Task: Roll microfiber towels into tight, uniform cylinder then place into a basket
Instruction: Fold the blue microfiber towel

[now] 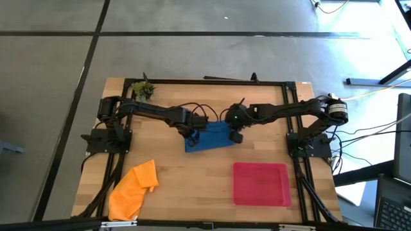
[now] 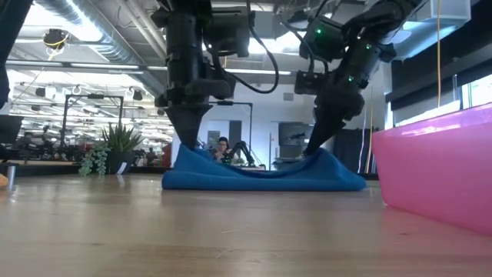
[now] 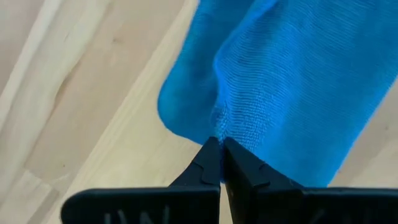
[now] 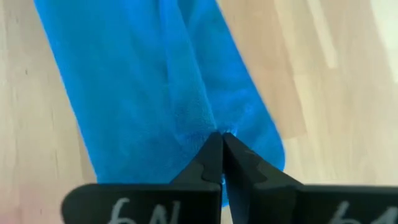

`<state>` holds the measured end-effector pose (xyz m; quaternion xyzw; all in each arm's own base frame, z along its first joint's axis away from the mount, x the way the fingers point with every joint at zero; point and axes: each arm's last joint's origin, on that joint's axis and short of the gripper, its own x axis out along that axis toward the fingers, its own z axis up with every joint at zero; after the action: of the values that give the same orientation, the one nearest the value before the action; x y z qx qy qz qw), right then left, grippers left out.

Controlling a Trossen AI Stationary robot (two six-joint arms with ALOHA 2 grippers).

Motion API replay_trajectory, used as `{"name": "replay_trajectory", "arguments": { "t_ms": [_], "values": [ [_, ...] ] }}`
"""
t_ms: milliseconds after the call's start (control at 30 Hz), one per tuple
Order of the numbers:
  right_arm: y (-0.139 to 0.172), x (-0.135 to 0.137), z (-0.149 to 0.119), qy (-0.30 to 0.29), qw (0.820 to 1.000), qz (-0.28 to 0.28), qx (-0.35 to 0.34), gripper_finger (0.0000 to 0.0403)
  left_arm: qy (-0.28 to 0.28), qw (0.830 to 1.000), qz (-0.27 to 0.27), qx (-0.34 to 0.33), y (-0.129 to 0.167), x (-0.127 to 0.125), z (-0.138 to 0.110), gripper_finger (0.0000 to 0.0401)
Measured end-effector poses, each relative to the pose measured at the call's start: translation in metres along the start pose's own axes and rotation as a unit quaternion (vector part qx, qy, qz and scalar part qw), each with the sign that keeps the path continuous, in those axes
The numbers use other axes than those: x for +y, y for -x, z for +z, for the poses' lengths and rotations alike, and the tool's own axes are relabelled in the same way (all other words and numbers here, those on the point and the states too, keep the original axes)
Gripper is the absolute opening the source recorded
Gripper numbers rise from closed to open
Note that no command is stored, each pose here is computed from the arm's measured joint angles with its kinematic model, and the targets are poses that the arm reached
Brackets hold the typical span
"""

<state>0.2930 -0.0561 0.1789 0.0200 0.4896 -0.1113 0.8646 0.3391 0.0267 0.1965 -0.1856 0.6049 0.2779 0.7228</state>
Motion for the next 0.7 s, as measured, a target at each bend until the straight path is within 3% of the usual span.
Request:
{"name": "replay_trajectory", "arguments": {
  "t_ms": [200, 433, 700],
  "values": [
    [0.0, -0.002, 0.001, 0.008, 0.999, -0.038, -0.006, 0.0004, 0.033, 0.999, 0.015, 0.004, -0.004, 0.005, 0.002, 0.0],
    [0.0, -0.002, 0.002, 0.011, 0.999, -0.038, -0.007, 0.0007, 0.038, 0.999, 0.008, 0.016, -0.016, 0.005, -0.001, 0.0],
    [0.0, -0.002, 0.002, 0.009, 0.999, -0.038, -0.008, 0.0039, 0.049, 0.999, 0.011, 0.011, -0.017, 0.006, -0.001, 0.0]
  ]
}}
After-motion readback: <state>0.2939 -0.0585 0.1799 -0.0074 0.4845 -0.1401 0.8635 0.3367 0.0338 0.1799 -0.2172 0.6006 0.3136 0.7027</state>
